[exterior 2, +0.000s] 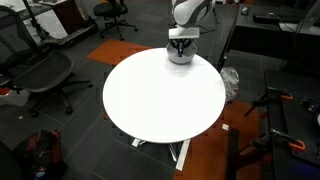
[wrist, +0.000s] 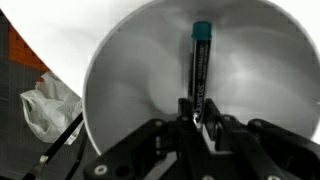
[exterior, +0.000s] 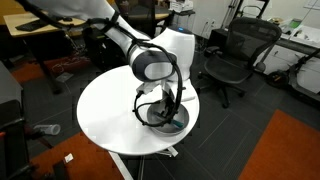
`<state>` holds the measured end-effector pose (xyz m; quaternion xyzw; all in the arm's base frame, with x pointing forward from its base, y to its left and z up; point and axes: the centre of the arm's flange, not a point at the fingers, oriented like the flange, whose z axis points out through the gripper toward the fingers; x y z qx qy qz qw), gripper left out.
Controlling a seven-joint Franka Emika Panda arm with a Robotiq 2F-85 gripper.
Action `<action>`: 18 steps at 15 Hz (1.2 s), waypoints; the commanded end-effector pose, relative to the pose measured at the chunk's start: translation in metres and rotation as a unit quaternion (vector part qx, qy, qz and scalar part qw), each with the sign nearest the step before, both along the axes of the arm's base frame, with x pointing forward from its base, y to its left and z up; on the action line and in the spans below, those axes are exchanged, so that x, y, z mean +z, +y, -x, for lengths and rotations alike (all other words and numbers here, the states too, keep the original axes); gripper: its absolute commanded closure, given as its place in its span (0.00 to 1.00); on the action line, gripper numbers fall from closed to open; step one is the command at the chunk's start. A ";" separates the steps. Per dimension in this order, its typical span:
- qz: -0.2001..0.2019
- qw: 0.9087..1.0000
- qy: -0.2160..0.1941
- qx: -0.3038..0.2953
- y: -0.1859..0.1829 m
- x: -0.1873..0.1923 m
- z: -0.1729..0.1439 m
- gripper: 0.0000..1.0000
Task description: Take the marker out of the grey bowl
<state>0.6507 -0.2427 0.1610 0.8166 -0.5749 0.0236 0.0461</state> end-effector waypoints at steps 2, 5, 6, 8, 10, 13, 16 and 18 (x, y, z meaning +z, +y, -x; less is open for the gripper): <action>-0.011 1.000 -0.012 0.012 0.016 0.045 0.006 0.95; -0.008 1.000 -0.021 0.017 0.026 0.072 0.006 0.95; -0.006 1.000 -0.024 0.019 0.029 0.080 0.007 0.95; -0.005 0.999 -0.031 0.026 0.039 0.098 0.009 0.95; -0.005 0.999 -0.037 0.034 0.053 0.113 0.012 0.95; -0.008 0.998 -0.042 0.040 0.076 0.128 0.019 0.95; -0.021 0.998 -0.053 0.041 0.108 0.132 0.029 0.95; -0.026 0.997 -0.048 0.049 0.132 0.130 0.035 0.95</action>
